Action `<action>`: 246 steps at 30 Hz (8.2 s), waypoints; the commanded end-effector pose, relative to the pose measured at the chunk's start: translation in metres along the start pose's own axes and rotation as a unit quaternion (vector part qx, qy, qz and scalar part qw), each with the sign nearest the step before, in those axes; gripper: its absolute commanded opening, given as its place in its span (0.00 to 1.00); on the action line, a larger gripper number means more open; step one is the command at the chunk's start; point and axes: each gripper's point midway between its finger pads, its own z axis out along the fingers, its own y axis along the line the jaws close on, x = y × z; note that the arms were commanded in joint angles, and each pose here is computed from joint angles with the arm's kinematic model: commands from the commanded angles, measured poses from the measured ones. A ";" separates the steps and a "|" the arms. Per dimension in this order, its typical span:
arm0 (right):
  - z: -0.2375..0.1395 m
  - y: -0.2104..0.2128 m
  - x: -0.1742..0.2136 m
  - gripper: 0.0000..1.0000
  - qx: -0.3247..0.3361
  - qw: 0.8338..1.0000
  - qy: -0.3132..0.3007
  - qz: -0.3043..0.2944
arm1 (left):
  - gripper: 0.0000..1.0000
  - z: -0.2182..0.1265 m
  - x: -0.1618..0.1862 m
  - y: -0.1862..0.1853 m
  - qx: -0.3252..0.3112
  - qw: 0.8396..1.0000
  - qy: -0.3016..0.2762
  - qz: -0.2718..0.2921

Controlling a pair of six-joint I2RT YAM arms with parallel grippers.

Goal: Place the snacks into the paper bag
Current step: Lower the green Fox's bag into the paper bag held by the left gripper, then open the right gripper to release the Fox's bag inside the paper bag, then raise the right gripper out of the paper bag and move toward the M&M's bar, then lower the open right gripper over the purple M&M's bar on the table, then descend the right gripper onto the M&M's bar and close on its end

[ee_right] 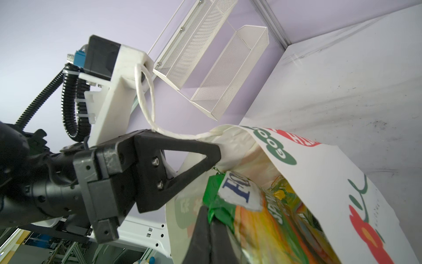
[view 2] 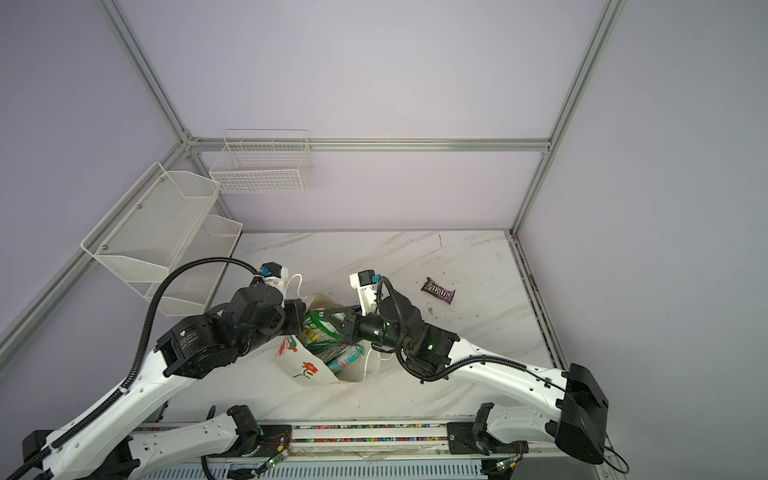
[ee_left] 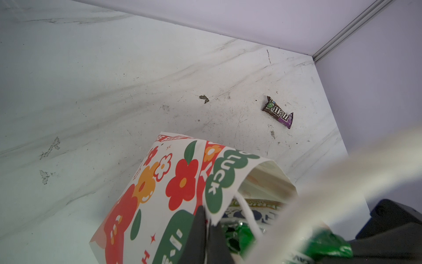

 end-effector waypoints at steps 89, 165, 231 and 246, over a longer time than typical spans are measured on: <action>-0.087 0.022 0.006 0.00 0.021 0.997 0.027 -0.075 | 0.00 0.000 -0.023 -0.028 0.053 0.998 -0.034 -0.009; -0.161 -0.219 -0.137 0.84 0.368 0.926 -0.081 0.001 | 0.00 0.027 -0.023 -0.013 0.046 0.998 -0.035 -0.029; -0.216 -0.456 -0.027 0.71 0.414 0.870 -0.049 0.263 | 0.00 0.030 -0.021 -0.012 0.044 0.998 -0.030 -0.034; -0.214 -0.478 -0.005 0.65 0.423 0.861 -0.034 0.281 | 0.00 0.029 -0.022 -0.011 0.042 0.998 -0.030 -0.034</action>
